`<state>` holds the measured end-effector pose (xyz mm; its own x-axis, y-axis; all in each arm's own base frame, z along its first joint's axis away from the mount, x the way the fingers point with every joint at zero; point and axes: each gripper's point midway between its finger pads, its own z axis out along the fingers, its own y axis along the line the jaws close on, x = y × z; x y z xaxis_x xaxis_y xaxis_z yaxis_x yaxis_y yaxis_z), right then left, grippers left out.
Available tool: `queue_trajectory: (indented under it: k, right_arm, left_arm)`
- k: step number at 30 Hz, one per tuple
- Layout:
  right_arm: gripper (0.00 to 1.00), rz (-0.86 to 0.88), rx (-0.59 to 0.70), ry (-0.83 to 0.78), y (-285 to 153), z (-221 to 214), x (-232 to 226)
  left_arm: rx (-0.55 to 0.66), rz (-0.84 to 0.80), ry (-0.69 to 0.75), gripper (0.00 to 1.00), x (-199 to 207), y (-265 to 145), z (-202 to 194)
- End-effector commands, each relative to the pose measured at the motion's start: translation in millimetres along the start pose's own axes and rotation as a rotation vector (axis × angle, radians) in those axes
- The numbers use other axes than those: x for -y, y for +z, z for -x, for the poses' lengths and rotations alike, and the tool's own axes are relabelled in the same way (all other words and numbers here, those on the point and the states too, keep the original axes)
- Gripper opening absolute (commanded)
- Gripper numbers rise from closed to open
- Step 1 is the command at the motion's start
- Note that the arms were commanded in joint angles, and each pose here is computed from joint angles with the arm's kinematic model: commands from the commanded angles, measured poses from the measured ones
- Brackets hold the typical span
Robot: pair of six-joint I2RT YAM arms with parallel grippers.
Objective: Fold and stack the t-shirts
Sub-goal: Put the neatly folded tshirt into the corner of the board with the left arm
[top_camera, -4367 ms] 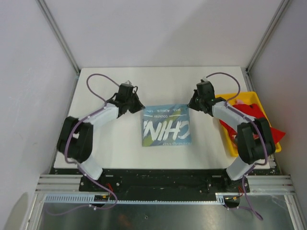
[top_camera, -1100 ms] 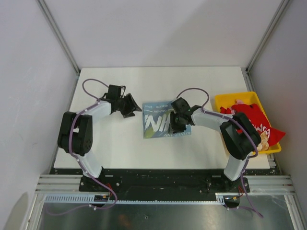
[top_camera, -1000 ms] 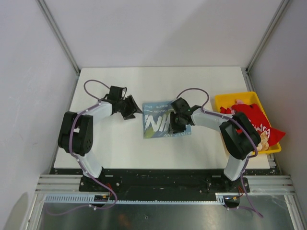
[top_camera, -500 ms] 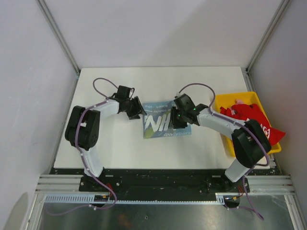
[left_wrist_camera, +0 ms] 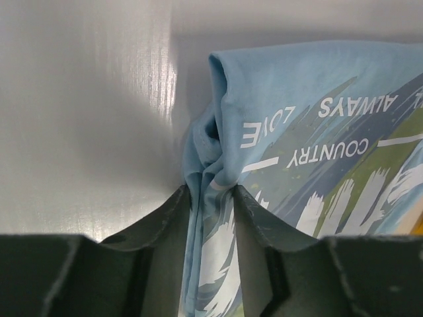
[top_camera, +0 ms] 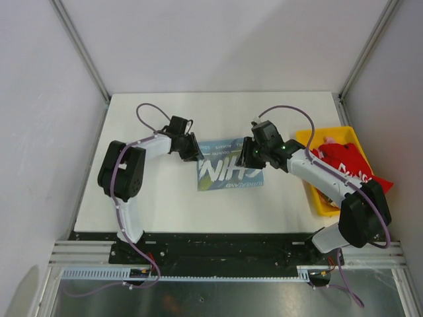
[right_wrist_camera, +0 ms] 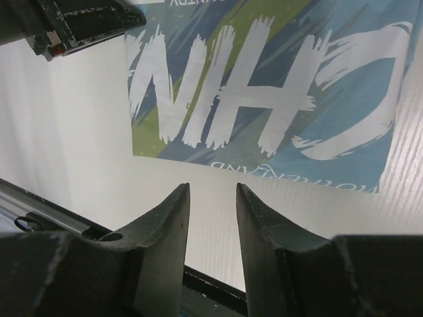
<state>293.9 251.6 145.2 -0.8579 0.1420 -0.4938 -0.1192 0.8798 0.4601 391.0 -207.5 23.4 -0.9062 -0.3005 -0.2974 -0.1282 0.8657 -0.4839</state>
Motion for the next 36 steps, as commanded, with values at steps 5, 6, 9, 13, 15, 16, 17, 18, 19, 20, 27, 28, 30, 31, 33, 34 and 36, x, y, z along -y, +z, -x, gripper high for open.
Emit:
queue_trajectory:
  k: [5, 6, 9, 13, 15, 16, 17, 18, 19, 20, 27, 28, 30, 31, 33, 34, 36]
  right_arm:
    - [0.39, -0.003, 0.038, -0.01, -17.9, 12.0, -3.7]
    - [0.39, -0.005, 0.039, -0.012, -19.1, 12.2, -3.1]
    - [0.39, -0.024, 0.042, -0.022, -24.2, 11.8, 1.7]
    - [0.38, -0.059, 0.045, -0.027, -32.3, 12.3, 12.0]
    - [0.38, -0.069, 0.048, -0.029, -36.3, 12.9, 15.6]
    - [0.38, -0.073, 0.051, -0.03, -38.0, 13.3, 17.0]
    - [0.38, -0.075, 0.055, -0.032, -40.1, 14.2, 17.6]
    - [0.38, -0.076, 0.059, -0.035, -42.0, 14.9, 18.2]
    - [0.38, -0.075, 0.064, -0.038, -43.9, 15.7, 18.5]
    - [0.38, -0.076, 0.068, -0.039, -45.6, 16.4, 19.0]
    - [0.38, -0.11, 0.084, -0.044, -56.3, 18.0, 27.7]
    - [0.38, -0.122, 0.087, -0.043, -57.4, 18.1, 30.4]
    - [0.38, -0.141, 0.087, -0.042, -58.7, 17.4, 34.2]
    - [0.38, -0.148, 0.087, -0.041, -59.5, 17.3, 35.7]
    - [0.38, -0.156, 0.087, -0.039, -60.9, 16.8, 37.4]
    - [0.38, -0.157, 0.088, -0.039, -61.5, 16.7, 37.8]
    - [0.38, -0.157, 0.094, -0.04, -62.5, 17.8, 37.7]
  left_arm:
    - [0.058, 0.113, 0.045, 0.16, -13.2, 4.7, 9.7]
    - [0.073, 0.128, 0.049, 0.12, -14.4, 3.5, 14.4]
    - [0.12, 0.168, 0.079, 0.03, -13.7, -0.3, 34.7]
    - [0.196, 0.245, 0.107, 0.0, -18.3, -7.5, 71.7]
    - [0.225, 0.264, 0.1, 0.0, -22.0, -11.7, 89.0]
    - [0.241, 0.272, 0.097, 0.0, -24.3, -14.1, 98.2]
    - [0.26, 0.282, 0.094, 0.0, -27.2, -17.2, 108.4]
    - [0.276, 0.292, 0.098, 0.0, -30.4, -19.5, 117.7]
    - [0.293, 0.302, 0.103, 0.0, -33.0, -22.0, 127.5]
    - [0.307, 0.314, 0.109, 0.0, -36.9, -24.6, 136.8]
    - [0.407, 0.375, 0.154, 0.0, -59.7, -48.5, 201.0]
    - [0.419, 0.38, 0.15, 0.0, -64.1, -52.4, 208.7]
    - [0.442, 0.388, 0.146, 0.0, -72.7, -59.2, 223.8]
    - [0.452, 0.393, 0.143, 0.0, -77.8, -61.8, 230.7]
    - [0.468, 0.396, 0.146, 0.0, -85.1, -66.4, 243.9]
    - [0.477, 0.399, 0.148, 0.0, -88.8, -68.9, 250.6]
    - [0.497, 0.402, 0.142, 0.0, -94.7, -73.8, 262.8]
